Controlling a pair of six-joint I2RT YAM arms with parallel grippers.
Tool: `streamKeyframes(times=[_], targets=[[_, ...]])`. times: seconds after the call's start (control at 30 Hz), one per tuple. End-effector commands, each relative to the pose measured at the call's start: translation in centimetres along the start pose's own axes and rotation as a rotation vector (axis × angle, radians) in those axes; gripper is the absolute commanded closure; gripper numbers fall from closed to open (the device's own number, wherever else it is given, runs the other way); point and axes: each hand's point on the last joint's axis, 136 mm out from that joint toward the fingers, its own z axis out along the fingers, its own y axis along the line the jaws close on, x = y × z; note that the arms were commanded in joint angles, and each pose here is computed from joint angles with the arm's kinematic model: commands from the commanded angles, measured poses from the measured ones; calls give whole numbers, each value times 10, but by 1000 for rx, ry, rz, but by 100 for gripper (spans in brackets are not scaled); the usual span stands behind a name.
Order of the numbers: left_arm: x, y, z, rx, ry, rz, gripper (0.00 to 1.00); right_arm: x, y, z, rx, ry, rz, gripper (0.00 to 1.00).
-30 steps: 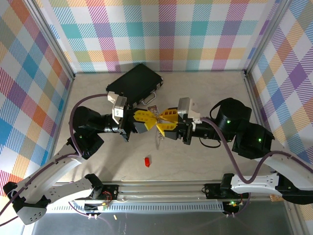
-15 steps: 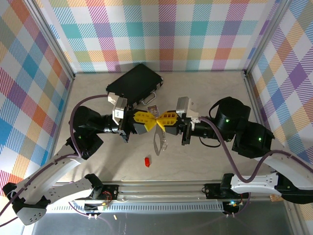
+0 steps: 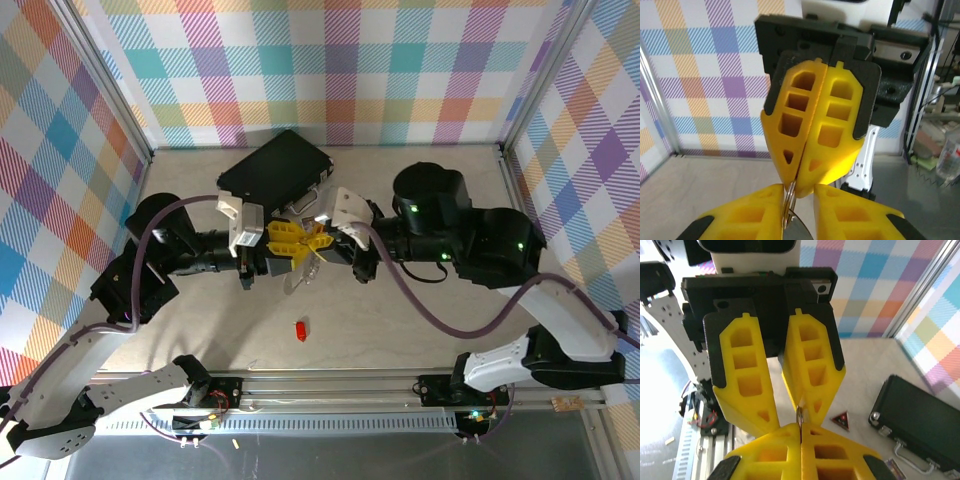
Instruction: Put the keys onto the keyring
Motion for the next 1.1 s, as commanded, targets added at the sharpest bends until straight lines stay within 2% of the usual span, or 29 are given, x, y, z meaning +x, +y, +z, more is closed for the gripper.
streamKeyframes(times=[0.0, 0.2, 0.57, 0.7, 0.77, 0.9, 1.07], targets=[[16, 2, -2, -17, 78, 23, 79, 13, 6, -5, -31, 84, -46, 100], [17, 1, -3, -11, 79, 23, 100, 14, 14, 2, -89, 104, -55, 100], [10, 1, -1, -5, 32, -9, 100, 13, 25, 2, -135, 68, -64, 100], [-1, 2, -3, -22, -48, -24, 100, 6, 24, -6, -100, -26, -38, 74], [-12, 1, -5, -20, -107, -19, 100, 2, 22, -12, -76, -87, -21, 66], [-19, -4, -3, 20, -169, -44, 100, -1, 20, -24, -37, -171, 12, 66], [-24, -9, -2, 62, -208, -52, 100, -1, 20, -26, -31, -188, 30, 71]])
